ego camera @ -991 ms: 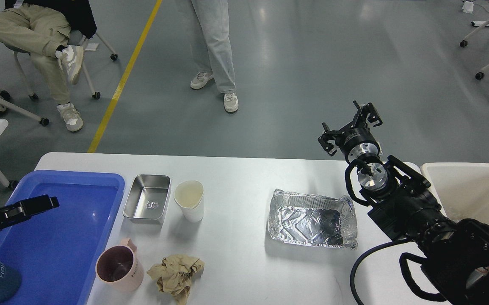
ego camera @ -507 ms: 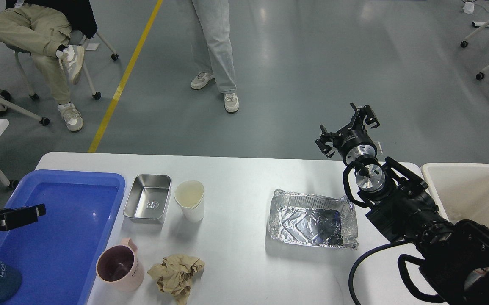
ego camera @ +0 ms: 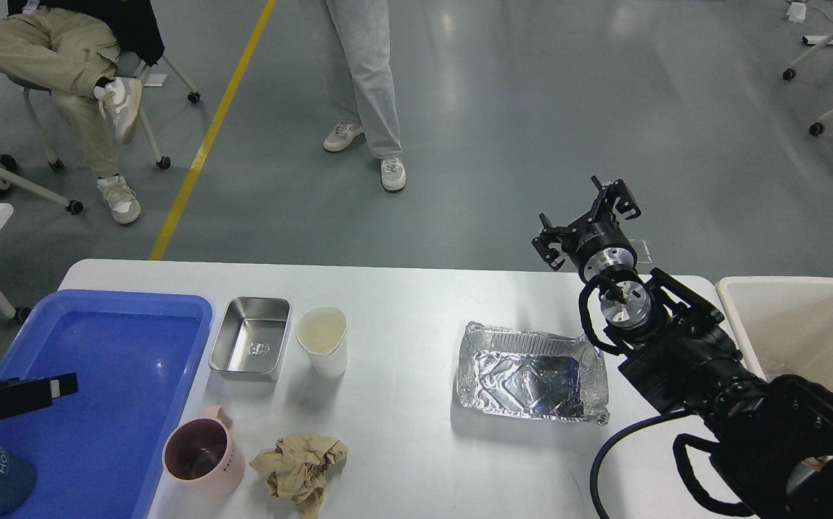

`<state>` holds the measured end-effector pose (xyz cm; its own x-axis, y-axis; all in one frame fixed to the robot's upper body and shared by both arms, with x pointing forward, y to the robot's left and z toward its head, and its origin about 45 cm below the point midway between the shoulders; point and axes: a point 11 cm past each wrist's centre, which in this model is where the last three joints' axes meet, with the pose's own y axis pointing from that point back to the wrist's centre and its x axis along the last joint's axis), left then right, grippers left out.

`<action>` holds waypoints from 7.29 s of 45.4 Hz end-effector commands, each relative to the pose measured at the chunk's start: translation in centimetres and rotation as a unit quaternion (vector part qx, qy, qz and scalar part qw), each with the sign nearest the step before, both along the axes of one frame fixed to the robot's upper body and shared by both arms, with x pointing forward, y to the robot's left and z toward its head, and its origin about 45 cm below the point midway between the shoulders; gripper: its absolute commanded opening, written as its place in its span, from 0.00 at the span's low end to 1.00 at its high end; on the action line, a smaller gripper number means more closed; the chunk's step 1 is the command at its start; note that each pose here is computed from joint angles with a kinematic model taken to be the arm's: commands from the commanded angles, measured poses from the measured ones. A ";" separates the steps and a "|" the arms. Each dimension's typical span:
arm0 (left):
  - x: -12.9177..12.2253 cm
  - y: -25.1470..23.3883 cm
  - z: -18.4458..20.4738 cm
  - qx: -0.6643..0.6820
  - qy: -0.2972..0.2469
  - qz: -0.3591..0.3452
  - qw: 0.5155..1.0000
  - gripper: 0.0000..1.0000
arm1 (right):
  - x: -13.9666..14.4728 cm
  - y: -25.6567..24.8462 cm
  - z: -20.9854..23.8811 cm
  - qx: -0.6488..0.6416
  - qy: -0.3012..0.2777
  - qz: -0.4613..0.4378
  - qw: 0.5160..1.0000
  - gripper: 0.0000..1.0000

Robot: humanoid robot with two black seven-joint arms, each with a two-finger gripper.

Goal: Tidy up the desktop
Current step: 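Reach the left gripper to the pink mug and grasp its rim, then lift the pink mug with the left gripper over the blue tray, then lower the pink mug at the tray's near corner and release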

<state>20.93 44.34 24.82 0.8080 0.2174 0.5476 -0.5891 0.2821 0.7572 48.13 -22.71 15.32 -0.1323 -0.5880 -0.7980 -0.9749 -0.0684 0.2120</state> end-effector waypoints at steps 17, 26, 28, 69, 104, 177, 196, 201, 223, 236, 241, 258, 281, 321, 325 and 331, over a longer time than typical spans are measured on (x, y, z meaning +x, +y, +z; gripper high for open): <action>0.8 1.4 2.8 -0.012 0.045 0.092 0.995 0.92 | -0.1 0.8 -0.2 0.005 0.002 0.005 1.000 1.00; 0.9 1.2 2.1 -0.011 0.048 0.095 0.994 0.92 | -0.1 0.8 -0.2 0.005 0.002 0.005 1.000 1.00; 1.0 0.9 1.4 -0.013 0.052 0.094 0.994 0.92 | -0.1 0.8 -0.2 0.005 0.002 0.005 1.000 1.00; 1.7 -6.3 -10.2 0.031 0.085 -0.015 0.996 0.78 | 0.0 0.7 -0.1 0.003 0.001 0.005 1.000 1.00; 1.8 -9.8 -13.5 0.005 0.095 -0.035 0.995 0.73 | 0.0 0.9 0.1 0.003 0.000 0.006 1.000 1.00; -0.4 -5.9 -9.8 0.044 0.124 -0.043 0.990 0.00 | 0.1 0.9 0.1 0.002 -0.001 0.007 1.000 1.00; -0.6 -0.1 -3.8 0.104 0.109 0.001 0.989 0.01 | 0.1 1.3 0.2 0.004 -0.002 0.010 1.000 1.00; -0.8 0.5 -3.6 0.109 0.110 0.008 0.988 0.01 | 0.1 1.3 0.2 0.004 -0.002 0.010 1.000 1.00; -1.1 1.7 -5.9 0.114 0.113 0.034 0.987 0.01 | 0.1 1.2 0.2 0.004 -0.002 0.009 1.000 1.00; -2.6 3.1 -8.2 0.121 0.127 0.059 0.983 0.02 | 0.0 1.1 0.1 0.003 0.000 0.008 1.000 1.00; -3.0 3.3 -8.9 0.122 0.127 0.065 0.982 0.02 | 0.0 1.1 0.1 0.003 0.000 0.008 1.000 1.00; -2.9 2.9 -10.6 0.112 0.133 0.076 0.982 0.08 | 0.1 1.1 0.2 0.003 -0.001 0.008 1.000 1.00; -2.4 3.3 -10.7 0.106 0.122 0.103 0.982 0.53 | 0.1 1.2 0.3 0.004 -0.002 0.009 1.000 1.00; 1.4 0.3 -2.8 0.048 0.037 0.062 0.996 0.88 | 0.1 1.4 0.3 0.005 -0.002 0.010 1.000 1.00; 3.1 -0.1 0.0 0.016 0.024 0.058 0.998 0.89 | 0.1 1.4 0.2 0.004 0.000 0.010 1.000 1.00; 5.1 -0.4 5.8 -0.031 0.010 0.055 0.998 0.89 | 0.1 1.4 0.2 0.004 0.000 0.009 1.000 1.00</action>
<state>24.56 44.23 26.11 0.8012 0.3097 0.5121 -0.5822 0.2052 0.7867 48.28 -21.37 15.60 -0.1192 -0.5838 -0.8031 -0.9739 -0.0885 0.2088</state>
